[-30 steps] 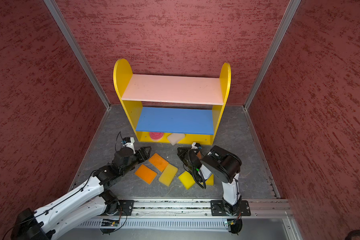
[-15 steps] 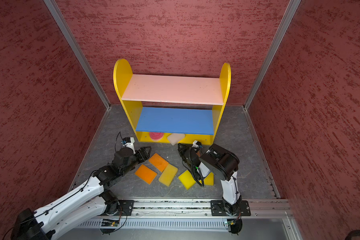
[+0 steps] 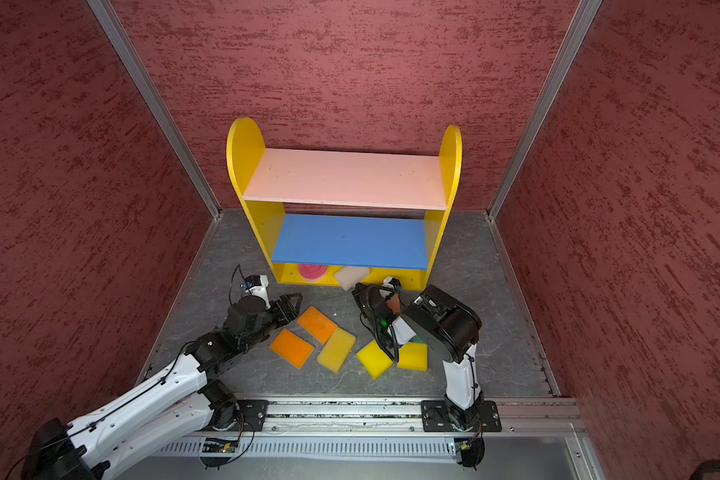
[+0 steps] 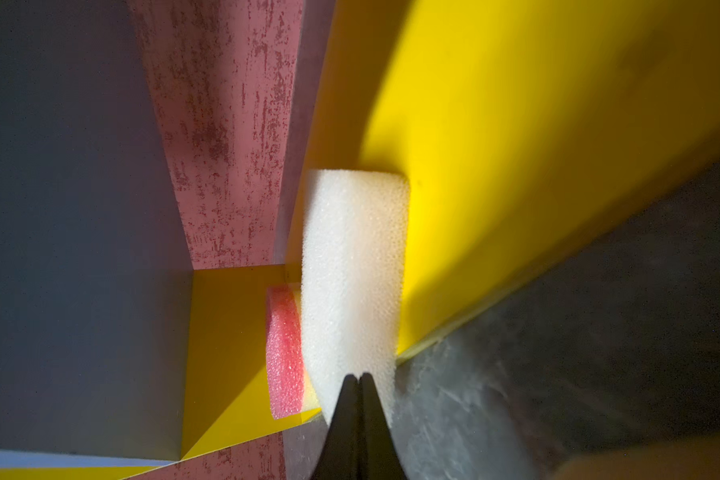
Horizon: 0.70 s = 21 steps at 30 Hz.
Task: Place and organize the cleaning sponges onto the shelf
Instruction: 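Set the white sponge upright against the yellow base with right gripper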
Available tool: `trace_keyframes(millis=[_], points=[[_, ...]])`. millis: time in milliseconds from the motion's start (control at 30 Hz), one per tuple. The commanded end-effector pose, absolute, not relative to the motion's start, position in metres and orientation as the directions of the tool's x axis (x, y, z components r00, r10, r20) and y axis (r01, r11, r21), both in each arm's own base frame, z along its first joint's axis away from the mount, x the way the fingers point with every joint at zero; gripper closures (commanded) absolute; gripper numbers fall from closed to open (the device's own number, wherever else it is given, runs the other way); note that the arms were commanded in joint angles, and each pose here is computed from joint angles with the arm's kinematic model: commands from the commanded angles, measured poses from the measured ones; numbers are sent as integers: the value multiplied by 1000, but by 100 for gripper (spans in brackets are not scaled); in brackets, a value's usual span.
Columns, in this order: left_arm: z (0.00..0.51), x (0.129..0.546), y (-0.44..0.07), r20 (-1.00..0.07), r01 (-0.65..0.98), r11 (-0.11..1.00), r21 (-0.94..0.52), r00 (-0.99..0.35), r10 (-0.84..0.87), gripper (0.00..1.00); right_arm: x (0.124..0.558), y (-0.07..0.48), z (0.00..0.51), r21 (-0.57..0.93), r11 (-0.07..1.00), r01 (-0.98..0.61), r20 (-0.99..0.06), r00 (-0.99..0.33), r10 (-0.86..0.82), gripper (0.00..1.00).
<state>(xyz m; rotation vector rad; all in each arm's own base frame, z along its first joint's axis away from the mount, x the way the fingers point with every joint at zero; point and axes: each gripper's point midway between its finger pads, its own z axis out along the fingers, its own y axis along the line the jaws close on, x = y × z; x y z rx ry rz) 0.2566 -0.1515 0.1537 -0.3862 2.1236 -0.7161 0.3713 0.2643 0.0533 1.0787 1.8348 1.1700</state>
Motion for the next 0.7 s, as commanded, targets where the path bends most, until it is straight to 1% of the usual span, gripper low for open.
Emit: trace_keyframes(millis=[0,300,500,567,667], points=[[152,257,-151,-630,-17,795,-606,-599,-493,26,363,249,46,912,225,343,-93,-363,927,100],[150,256,-149,-629,-24,799,-601,-602,-492,26,333,231,44,878,299,375,-135,-405,905,100],[150,258,-154,-623,-20,795,-606,-610,-490,25,349,250,76,883,374,285,-227,-438,870,100],[152,259,-156,-621,-16,793,-609,-612,-489,25,355,256,82,885,377,273,-234,-438,868,100],[151,259,-156,-620,-18,793,-609,-613,-490,25,360,257,77,894,346,284,-209,-418,884,100]])
